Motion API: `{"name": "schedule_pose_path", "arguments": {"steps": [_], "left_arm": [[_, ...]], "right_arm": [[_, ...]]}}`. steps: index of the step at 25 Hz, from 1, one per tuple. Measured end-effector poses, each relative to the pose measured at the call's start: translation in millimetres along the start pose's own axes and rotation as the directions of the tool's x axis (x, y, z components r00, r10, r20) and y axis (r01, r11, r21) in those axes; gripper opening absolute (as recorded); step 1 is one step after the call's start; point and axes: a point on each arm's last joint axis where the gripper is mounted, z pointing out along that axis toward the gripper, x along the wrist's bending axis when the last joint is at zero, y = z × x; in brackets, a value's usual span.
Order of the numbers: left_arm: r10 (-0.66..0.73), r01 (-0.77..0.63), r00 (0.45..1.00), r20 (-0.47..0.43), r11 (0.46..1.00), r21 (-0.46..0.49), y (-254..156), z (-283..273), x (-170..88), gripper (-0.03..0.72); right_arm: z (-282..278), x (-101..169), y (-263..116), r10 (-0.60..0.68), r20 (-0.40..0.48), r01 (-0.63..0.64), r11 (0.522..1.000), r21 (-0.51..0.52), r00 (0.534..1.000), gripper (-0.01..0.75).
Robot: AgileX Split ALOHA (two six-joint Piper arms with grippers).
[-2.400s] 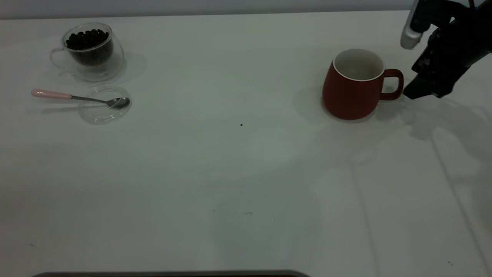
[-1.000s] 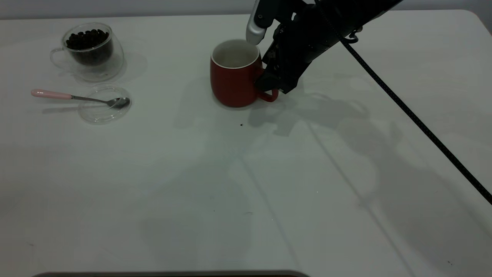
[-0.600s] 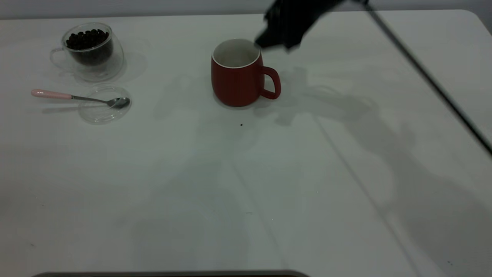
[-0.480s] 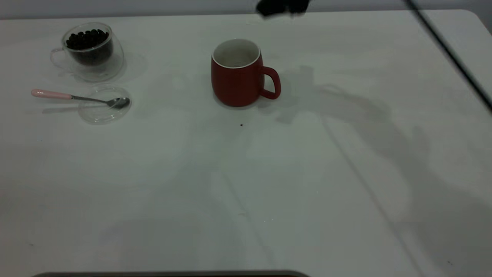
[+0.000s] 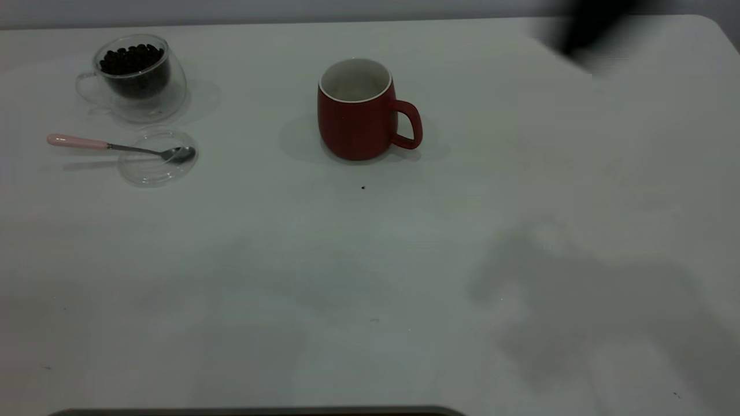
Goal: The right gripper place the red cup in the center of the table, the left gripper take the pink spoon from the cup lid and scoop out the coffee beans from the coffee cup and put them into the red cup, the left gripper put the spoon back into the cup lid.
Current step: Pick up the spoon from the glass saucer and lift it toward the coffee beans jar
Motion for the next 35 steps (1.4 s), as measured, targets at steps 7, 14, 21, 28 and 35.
{"name": "schedule_pose_path", "arguments": {"steps": [7, 14, 21, 28, 35], "left_arm": [[0.000, 0.000, 1.000, 0.000, 1.000, 0.000, 0, 0, 0, 0.521], [0.000, 0.000, 1.000, 0.000, 1.000, 0.000, 0, 0, 0, 0.521], [0.000, 0.000, 1.000, 0.000, 1.000, 0.000, 0, 0, 0, 0.521], [0.002, -0.002, 1.000, 0.000, 1.000, 0.000, 0, 0, 0, 0.521], [0.002, -0.002, 1.000, 0.000, 1.000, 0.000, 0, 0, 0, 0.521]], "right_arm": [[-27, 24, -107, 0.295, 0.356, -0.334, 0.941, 0.051, 0.887, 0.495], [-29, 38, -167, 0.403, 0.439, -0.365, 0.915, -0.172, 0.803, 0.442], [-50, 52, -200, 0.594, 0.443, -0.349, 0.781, -0.518, 0.672, 0.434], [-59, 86, -231, 0.627, 0.444, -0.148, 0.668, -0.729, 0.640, 0.434], [-58, 91, -237, 0.629, 0.444, -0.117, 0.649, -0.752, 0.639, 0.434]]}}
